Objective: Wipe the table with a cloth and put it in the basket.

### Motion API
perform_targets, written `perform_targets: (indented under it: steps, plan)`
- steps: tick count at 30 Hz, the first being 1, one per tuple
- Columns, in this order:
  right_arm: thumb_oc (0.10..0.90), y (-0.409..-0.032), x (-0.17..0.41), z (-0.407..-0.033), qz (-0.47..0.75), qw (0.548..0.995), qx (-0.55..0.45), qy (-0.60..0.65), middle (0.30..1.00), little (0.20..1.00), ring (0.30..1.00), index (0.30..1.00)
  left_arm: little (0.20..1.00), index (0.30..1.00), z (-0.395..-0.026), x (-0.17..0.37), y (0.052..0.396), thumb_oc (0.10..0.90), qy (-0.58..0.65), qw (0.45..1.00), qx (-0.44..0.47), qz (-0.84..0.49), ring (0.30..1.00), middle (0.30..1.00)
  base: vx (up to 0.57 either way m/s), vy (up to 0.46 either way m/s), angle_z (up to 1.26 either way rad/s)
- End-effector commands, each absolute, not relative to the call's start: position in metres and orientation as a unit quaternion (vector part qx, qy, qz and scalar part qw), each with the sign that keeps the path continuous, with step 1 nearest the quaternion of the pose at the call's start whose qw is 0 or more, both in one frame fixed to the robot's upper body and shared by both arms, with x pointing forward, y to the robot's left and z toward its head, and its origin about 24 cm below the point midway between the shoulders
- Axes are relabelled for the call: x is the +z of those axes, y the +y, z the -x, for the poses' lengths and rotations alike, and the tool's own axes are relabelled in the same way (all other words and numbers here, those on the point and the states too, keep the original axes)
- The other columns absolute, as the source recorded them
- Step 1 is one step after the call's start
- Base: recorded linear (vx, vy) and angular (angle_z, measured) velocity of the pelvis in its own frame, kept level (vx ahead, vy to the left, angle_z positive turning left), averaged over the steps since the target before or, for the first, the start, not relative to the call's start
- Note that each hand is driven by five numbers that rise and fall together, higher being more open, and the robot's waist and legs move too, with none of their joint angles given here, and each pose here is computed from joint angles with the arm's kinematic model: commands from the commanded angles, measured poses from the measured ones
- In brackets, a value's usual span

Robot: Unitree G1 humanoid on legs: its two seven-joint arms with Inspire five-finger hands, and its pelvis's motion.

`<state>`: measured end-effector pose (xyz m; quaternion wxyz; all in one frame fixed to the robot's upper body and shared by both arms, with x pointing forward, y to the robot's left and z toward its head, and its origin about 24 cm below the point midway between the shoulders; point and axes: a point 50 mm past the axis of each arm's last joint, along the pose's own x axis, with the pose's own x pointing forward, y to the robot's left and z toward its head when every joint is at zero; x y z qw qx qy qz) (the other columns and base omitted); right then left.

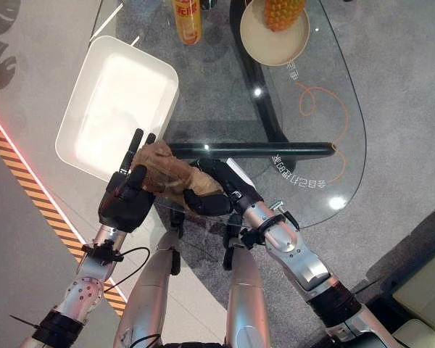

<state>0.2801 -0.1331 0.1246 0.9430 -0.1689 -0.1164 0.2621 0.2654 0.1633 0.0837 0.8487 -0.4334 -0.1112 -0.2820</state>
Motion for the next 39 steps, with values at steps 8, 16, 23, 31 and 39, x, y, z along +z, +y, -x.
perform_targets:
  steps: [8,16,23,31,39]
  plan:
    - [0.1,-0.111,0.178,-0.255,0.087,0.906,0.304,-0.282,0.3,0.2,0.3,0.3,0.9,0.9,-0.249,0.129,0.12,0.8,-0.124,0.827,-0.45,0.315,0.9,0.9,0.0,0.0,0.0]
    - [0.1,-0.105,0.182,-0.252,0.056,0.903,0.301,-0.3,0.3,0.2,0.3,0.3,0.9,0.9,-0.247,0.124,0.116,0.8,-0.114,0.818,-0.454,0.333,0.9,0.9,0.0,0.0,0.0]
    - [0.1,-0.105,0.185,-0.252,0.04,0.903,0.298,-0.308,0.3,0.2,0.3,0.3,0.2,0.3,-0.249,0.123,0.118,0.1,-0.114,0.821,-0.448,0.335,0.3,0.3,0.0,0.0,0.0]
    - [0.1,-0.106,0.183,-0.251,0.041,0.904,0.298,-0.303,0.3,0.2,0.3,0.3,0.2,0.3,-0.249,0.123,0.122,0.1,-0.127,0.815,-0.434,0.361,0.3,0.3,0.0,0.0,0.0]
    - [0.1,-0.105,0.181,-0.251,0.041,0.906,0.295,-0.301,0.3,0.2,0.3,0.3,0.2,0.3,-0.25,0.122,0.124,0.1,-0.133,0.811,-0.42,0.384,0.3,0.3,0.0,0.0,0.0]
